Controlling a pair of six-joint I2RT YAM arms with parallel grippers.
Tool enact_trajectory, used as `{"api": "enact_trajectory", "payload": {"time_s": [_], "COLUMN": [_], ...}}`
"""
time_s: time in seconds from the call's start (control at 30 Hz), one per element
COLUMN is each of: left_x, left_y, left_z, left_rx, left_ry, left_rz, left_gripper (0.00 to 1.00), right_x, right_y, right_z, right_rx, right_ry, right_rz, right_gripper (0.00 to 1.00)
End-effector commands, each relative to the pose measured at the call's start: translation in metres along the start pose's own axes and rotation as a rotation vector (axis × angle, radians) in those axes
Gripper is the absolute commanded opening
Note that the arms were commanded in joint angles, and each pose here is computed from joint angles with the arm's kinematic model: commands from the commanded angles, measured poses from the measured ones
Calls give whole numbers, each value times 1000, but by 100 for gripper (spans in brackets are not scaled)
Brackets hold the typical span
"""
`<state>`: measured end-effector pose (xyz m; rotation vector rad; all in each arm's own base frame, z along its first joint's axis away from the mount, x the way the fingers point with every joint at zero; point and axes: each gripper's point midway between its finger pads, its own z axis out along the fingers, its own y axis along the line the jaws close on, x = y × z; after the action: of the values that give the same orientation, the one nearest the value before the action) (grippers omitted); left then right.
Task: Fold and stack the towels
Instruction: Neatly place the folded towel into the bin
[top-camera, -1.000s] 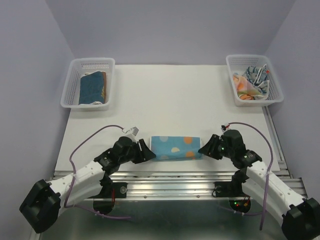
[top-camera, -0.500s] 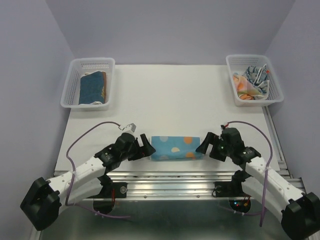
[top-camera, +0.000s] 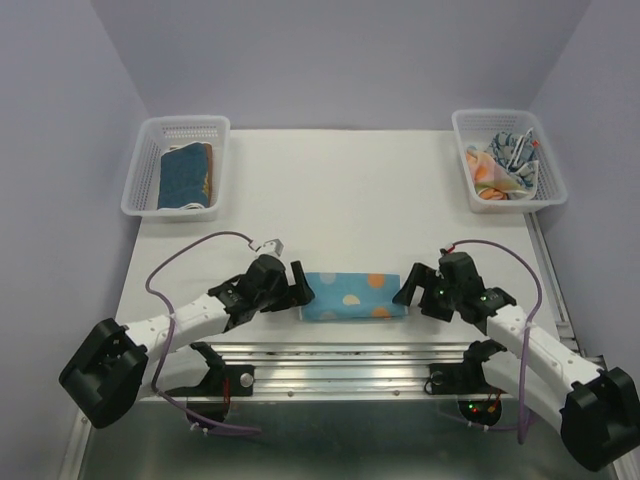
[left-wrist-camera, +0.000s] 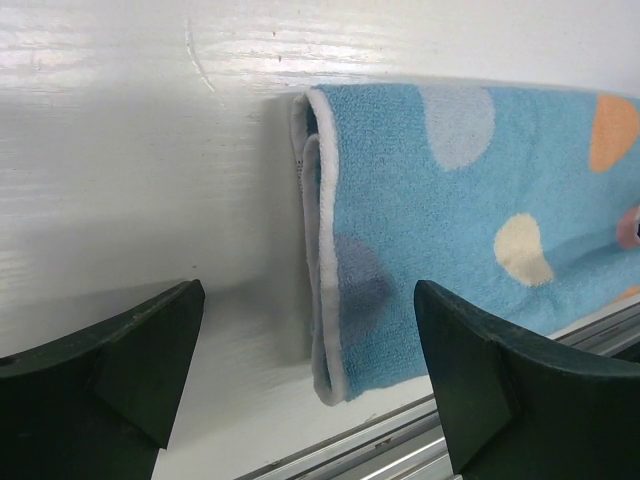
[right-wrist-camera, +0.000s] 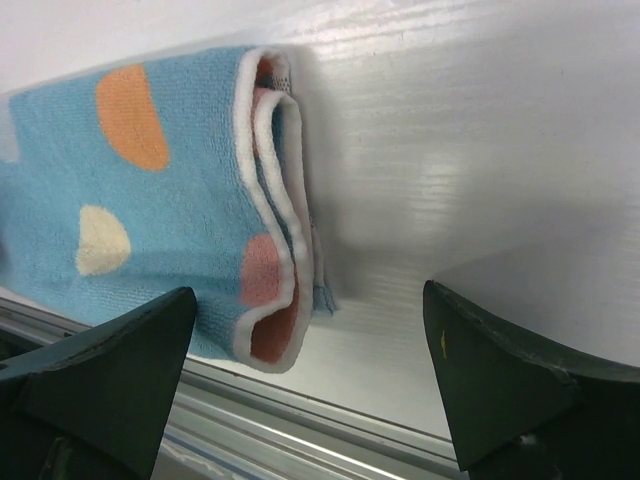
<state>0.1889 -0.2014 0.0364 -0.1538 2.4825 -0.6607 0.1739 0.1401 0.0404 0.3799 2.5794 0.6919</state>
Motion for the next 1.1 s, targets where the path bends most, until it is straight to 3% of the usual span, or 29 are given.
{"api": "enact_trajectory", "payload": {"time_s": [0.0,0.1,0.23,0.43,0.47,0.6,0.7,1.0,1.07], "left_x": [-6,-4,5,23,24,27,30,-45,-63], "left_y": [-8,-13,-17,-4,-4,2,5,21,11], "left_z": [5,9,15,24,25,29,33,11,7], "left_rx": [4,4,-6,-110,-126,-216,-280,-564,-566], "left_ry": [-6,6,43,97,97,92,95,-195,-253], "left_rz": [47,68,101,148,150,191,237,326,339], "left_gripper": [99,98,89,57,47,32,0,0,0], "right_x": [14,18,15,-2,-4,-8,-18,-61,-69], "right_y": [-14,-14,-14,2,4,6,9,40,47], "right_z": [1,0,0,-10,-11,-16,-19,-37,-42], "right_rx": [45,46,63,-9,-16,-28,-29,-133,-153], "right_ry": [18,27,4,-83,-94,-126,-168,-360,-386], "right_rz": [39,38,32,22,24,27,24,69,67], "right_gripper": [100,100,100,100,100,100,100,100,100]}}
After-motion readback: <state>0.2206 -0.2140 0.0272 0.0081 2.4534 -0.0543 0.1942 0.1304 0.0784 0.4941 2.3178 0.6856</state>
